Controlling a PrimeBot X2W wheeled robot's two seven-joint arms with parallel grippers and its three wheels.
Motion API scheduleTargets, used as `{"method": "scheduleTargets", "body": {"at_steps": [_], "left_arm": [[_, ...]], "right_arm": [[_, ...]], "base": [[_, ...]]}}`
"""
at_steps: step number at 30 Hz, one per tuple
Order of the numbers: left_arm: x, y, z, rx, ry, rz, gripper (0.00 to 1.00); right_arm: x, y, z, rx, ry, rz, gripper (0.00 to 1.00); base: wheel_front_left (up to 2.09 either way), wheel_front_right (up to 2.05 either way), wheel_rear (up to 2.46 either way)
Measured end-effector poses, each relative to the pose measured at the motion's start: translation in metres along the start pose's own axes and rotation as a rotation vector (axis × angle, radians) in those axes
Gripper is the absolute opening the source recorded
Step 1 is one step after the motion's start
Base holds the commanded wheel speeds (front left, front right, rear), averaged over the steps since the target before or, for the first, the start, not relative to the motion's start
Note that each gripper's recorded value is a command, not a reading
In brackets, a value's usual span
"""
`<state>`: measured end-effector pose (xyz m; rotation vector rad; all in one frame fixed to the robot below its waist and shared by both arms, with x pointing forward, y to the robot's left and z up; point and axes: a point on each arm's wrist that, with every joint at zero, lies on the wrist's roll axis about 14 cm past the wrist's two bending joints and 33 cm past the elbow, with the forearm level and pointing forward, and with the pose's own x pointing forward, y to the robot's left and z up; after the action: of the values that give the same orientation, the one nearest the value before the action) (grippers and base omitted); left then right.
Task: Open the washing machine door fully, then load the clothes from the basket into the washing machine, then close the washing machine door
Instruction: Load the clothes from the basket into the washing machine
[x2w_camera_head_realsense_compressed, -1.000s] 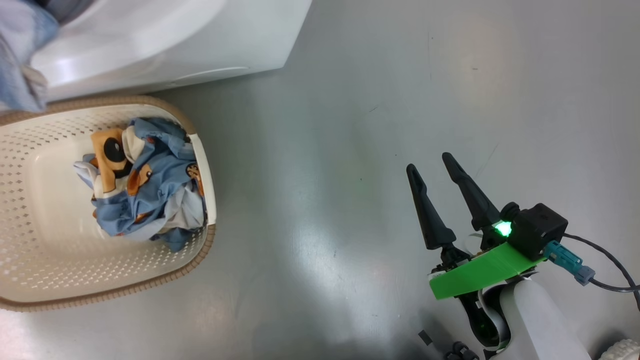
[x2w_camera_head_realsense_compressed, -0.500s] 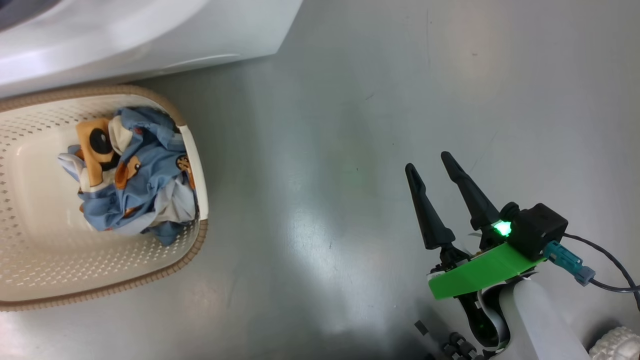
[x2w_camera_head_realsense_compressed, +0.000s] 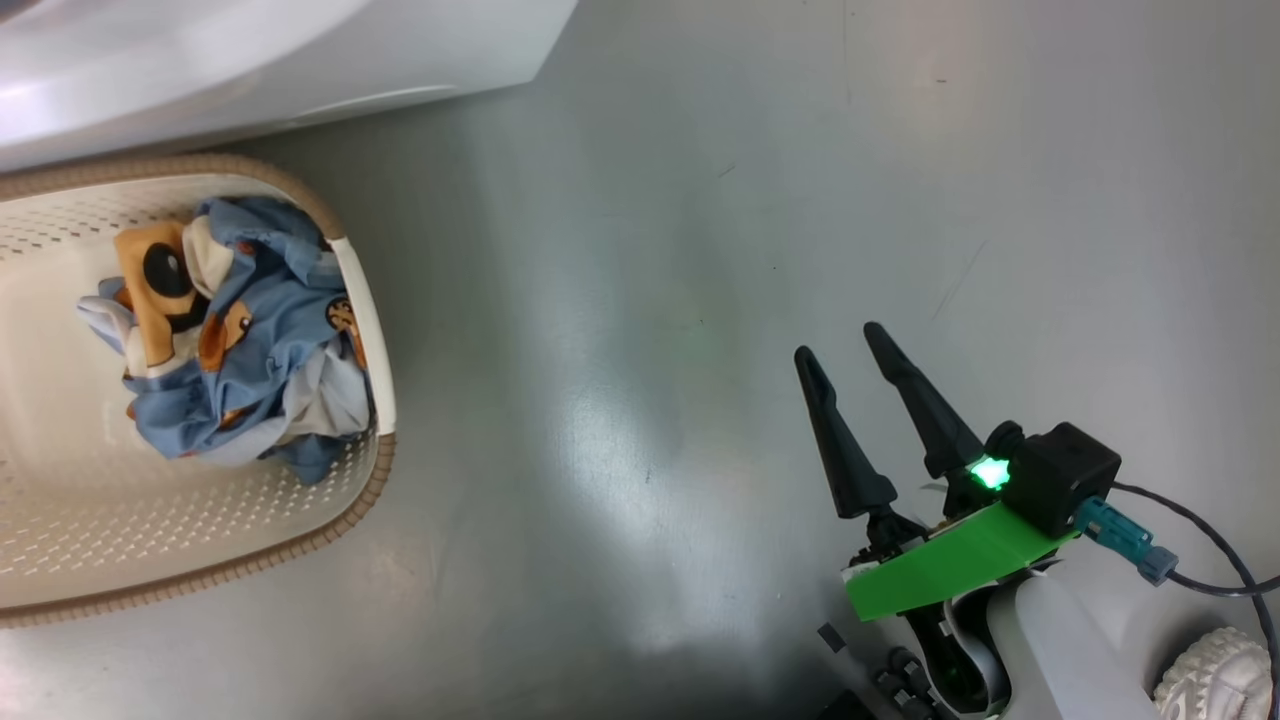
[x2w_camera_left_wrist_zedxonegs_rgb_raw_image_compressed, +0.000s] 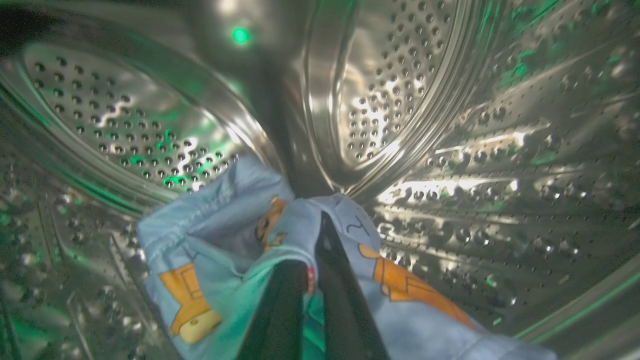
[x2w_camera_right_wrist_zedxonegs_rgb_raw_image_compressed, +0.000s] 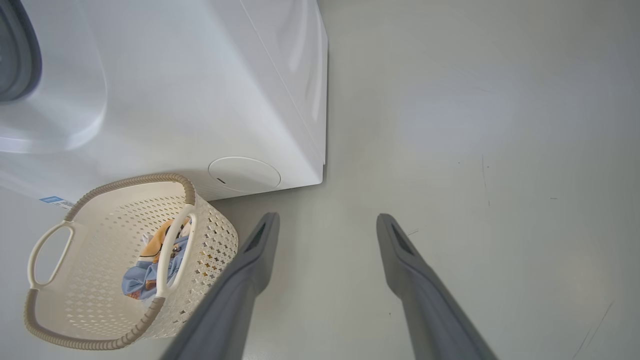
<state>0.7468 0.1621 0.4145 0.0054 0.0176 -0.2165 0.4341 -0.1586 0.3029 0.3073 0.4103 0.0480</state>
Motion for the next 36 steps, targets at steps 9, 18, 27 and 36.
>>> {"method": "scheduleTargets", "body": {"at_steps": [9, 18, 27, 36], "left_arm": [[0.014, -0.015, 0.063, 0.054, -0.222, -0.032, 0.0], [0.011, -0.014, 0.056, 0.039, -0.228, -0.017, 0.0], [0.005, -0.005, -0.002, 0.006, -0.026, 0.013, 0.0], [0.008, -0.009, -0.006, -0.025, 0.035, 0.01, 1.0]], "right_arm": [[-0.003, 0.001, -0.001, 0.004, 0.004, 0.001, 1.0], [-0.007, -0.002, -0.001, 0.007, 0.007, -0.013, 1.0], [-0.012, -0.003, -0.007, 0.014, 0.026, -0.018, 1.0], [-0.012, -0.001, -0.005, 0.02, 0.022, -0.016, 1.0]], "base": [[0.0, 0.0, 0.0], [0.0, 0.0, 0.0], [0.0, 0.0, 0.0], [0.0, 0.0, 0.0]]}}
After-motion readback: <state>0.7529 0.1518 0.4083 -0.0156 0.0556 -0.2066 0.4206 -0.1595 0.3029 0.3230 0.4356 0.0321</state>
